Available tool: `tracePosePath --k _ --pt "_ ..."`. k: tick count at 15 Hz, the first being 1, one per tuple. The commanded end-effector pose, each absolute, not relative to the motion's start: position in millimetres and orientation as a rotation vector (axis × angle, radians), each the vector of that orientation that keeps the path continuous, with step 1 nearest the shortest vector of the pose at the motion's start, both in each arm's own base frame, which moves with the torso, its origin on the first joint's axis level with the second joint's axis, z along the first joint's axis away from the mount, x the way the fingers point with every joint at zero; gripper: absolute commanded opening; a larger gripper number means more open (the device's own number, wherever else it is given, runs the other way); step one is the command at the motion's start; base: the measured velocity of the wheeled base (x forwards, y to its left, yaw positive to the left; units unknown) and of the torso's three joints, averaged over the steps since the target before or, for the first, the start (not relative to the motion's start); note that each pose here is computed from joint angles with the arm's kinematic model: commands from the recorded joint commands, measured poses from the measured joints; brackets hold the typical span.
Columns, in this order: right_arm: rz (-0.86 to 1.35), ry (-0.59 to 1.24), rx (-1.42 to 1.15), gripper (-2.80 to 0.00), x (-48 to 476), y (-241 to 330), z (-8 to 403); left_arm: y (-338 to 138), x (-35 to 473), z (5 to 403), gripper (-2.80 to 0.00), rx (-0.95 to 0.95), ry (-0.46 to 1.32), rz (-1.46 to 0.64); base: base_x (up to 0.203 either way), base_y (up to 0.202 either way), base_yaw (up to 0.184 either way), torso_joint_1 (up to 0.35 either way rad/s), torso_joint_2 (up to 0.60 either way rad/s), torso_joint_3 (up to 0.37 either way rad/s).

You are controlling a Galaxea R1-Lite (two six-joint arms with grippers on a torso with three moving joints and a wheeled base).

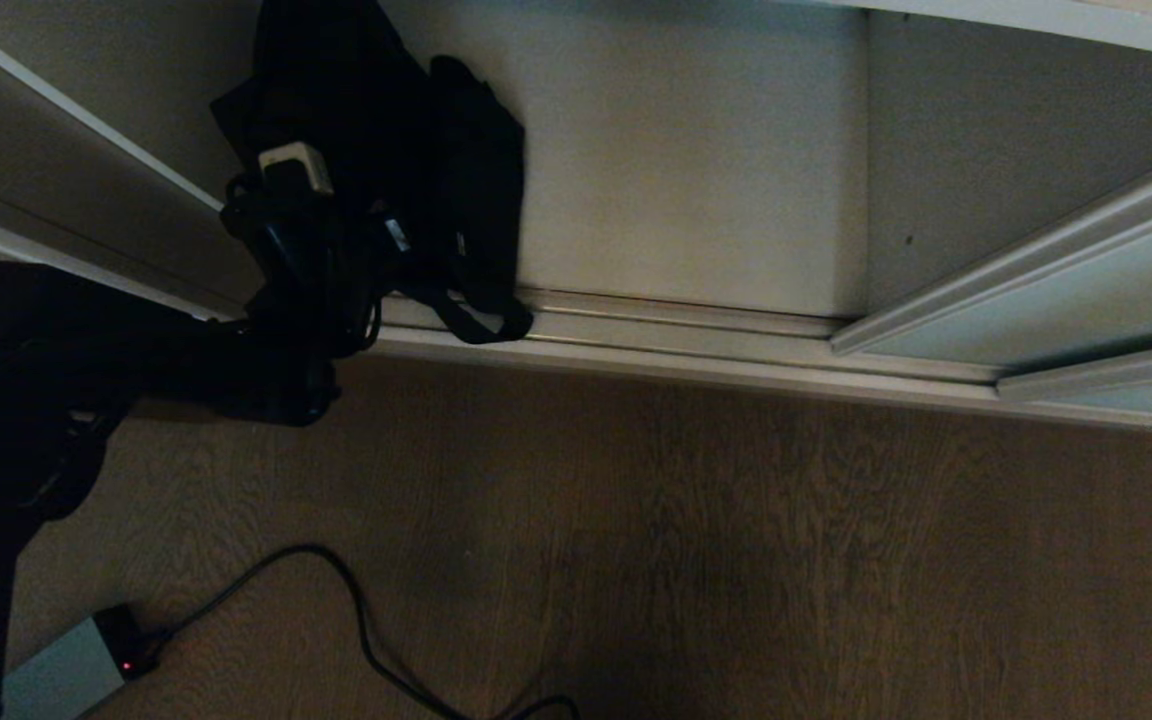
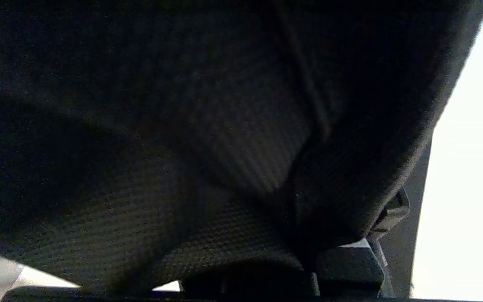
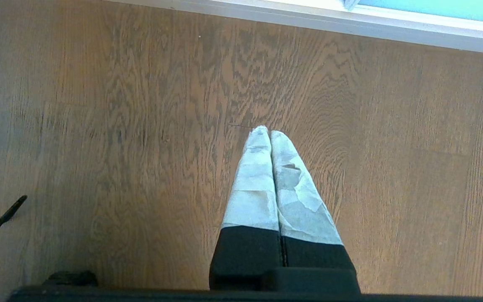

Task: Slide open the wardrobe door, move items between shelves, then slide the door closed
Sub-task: Place the basket on the higher shelf

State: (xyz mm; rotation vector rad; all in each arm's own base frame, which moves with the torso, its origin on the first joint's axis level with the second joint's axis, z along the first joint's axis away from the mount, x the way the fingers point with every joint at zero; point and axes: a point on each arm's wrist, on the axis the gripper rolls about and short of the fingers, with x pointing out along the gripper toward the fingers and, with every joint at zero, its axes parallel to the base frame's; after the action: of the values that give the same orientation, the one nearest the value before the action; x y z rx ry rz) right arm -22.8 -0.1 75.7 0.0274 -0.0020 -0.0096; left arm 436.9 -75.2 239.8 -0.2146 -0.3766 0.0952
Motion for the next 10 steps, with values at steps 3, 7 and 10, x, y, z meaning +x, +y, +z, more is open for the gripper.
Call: tracePosePath --k 3,7,10 --pt "-0.009 -0.002 0.028 -2.80 -22.7 -0.1 75.4 -91.6 402.6 258.3 -2.80 -0.233 -0.382 0.092 0.000 0.000 0.000 0.000 0.00 0.000" --pt "-0.009 -0.002 0.028 -2.80 -22.7 -0.1 75.4 -98.1 391.3 245.2 -2.80 -0.226 -0.333 0.107 0.000 0.000 0.000 0.000 0.00 0.000" --pt "-0.009 -0.002 0.028 -2.80 -22.7 -0.1 75.4 -99.2 381.9 244.5 -2.80 -0.226 -0.342 0.100 0.000 0.000 0.000 0.000 0.00 0.000"
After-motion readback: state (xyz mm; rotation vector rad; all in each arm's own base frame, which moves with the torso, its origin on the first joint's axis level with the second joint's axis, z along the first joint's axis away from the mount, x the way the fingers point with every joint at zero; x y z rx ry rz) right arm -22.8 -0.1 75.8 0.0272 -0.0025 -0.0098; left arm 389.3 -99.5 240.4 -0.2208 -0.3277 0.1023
